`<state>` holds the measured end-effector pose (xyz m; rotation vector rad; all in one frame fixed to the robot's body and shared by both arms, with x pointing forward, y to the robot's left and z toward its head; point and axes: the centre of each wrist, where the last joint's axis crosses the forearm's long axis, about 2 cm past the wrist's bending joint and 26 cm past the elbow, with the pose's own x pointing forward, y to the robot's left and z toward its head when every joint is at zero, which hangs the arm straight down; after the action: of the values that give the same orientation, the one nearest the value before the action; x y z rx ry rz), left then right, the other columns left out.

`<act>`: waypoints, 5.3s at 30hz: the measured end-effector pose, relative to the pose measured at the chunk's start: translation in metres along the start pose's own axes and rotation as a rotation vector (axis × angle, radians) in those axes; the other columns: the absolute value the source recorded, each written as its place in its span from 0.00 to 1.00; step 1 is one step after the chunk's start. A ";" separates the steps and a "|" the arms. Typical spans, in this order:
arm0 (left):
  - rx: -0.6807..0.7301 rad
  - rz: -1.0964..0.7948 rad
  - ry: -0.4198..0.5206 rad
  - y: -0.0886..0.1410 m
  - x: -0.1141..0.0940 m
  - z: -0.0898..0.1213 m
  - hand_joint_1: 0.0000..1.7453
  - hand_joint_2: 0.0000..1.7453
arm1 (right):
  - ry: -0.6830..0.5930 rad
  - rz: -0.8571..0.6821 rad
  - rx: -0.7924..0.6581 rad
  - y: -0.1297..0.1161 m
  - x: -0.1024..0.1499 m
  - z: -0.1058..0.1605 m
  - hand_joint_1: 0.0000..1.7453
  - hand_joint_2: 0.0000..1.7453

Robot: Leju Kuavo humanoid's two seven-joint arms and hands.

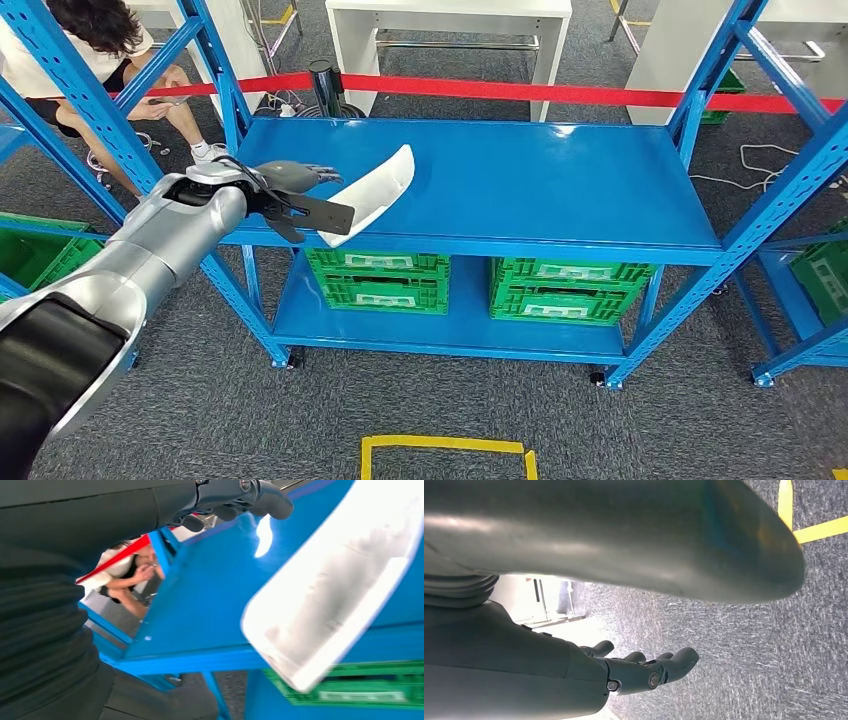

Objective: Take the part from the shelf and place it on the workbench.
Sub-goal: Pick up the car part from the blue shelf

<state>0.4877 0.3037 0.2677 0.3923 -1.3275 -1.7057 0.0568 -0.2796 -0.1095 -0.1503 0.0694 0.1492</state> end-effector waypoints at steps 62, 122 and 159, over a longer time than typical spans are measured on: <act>0.399 0.154 0.179 -0.097 0.067 -0.051 0.00 1.00 | -0.001 0.006 0.003 0.006 0.001 0.001 0.00 0.00; 0.423 0.209 0.378 -0.113 0.090 -0.071 1.00 1.00 | 0.004 -0.009 0.013 0.010 0.001 0.002 0.00 0.00; 0.202 0.379 -0.058 -0.112 0.101 -0.075 0.00 1.00 | 0.009 -0.030 0.020 0.010 -0.001 0.001 0.00 0.00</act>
<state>0.4352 0.1786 0.1682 0.1896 -1.5145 -1.2823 0.0545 -0.2696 -0.1095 -0.1316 0.0775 0.1181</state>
